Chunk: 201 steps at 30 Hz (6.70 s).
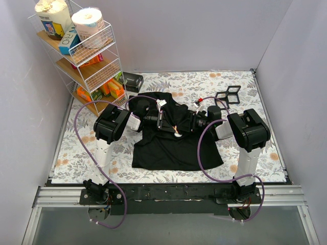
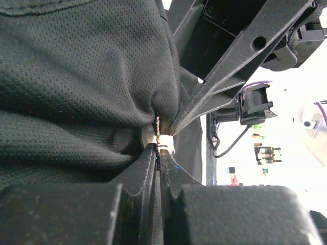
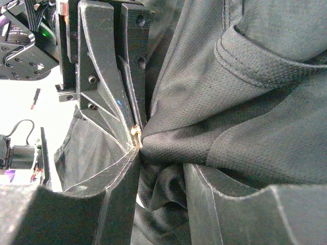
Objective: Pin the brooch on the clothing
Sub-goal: Pin the brooch to the clothes.
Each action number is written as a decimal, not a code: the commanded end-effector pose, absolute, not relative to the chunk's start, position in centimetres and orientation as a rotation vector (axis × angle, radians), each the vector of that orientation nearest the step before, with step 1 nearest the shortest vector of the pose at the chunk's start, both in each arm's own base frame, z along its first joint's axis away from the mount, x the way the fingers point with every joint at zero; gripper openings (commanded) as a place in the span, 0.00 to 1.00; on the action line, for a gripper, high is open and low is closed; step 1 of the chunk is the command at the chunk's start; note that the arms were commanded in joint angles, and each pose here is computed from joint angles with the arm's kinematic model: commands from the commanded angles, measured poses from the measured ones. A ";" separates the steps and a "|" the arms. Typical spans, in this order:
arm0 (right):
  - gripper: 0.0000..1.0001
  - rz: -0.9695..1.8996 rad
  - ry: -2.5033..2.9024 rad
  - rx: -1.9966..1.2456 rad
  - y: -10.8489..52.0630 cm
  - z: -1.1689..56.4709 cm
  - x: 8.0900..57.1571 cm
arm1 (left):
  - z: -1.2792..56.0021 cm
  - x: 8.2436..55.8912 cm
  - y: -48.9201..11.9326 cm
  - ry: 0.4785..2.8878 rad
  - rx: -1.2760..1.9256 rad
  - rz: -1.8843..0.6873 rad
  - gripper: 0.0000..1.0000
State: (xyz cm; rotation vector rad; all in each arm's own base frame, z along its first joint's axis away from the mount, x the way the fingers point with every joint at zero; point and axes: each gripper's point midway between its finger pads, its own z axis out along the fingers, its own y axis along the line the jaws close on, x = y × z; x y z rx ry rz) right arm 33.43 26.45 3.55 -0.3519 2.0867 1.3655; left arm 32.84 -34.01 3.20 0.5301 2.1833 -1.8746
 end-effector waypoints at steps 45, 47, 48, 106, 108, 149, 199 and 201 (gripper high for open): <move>0.38 1.212 2.140 -0.168 26.1 0.6 33.7 | -1.1 32.4 -33.0 2.281 0.437 -1.813 0.00; 0.38 1.198 2.137 -0.149 26.0 0.6 33.9 | -1.1 32.3 -32.9 2.284 0.435 -1.813 0.00; 0.37 1.196 2.144 -0.142 26.0 0.4 33.7 | -1.1 32.3 -32.9 2.283 0.436 -1.813 0.00; 0.33 1.053 2.103 -0.027 26.9 0.5 34.3 | -0.7 31.3 -33.0 2.281 0.391 -1.878 0.00; 0.33 1.043 2.097 -0.019 26.9 0.6 34.6 | -0.8 31.2 -33.0 2.283 0.391 -1.875 0.00; 0.31 1.129 1.899 0.025 27.8 6.6 36.3 | -2.6 30.1 -33.0 2.386 0.395 -1.838 0.00; 0.30 1.073 1.822 0.106 26.5 8.4 37.8 | -2.4 30.1 -32.6 2.367 0.427 -1.790 0.10; 0.31 1.076 1.828 0.095 26.6 8.3 37.6 | -2.1 30.2 -32.6 2.361 0.429 -1.775 0.16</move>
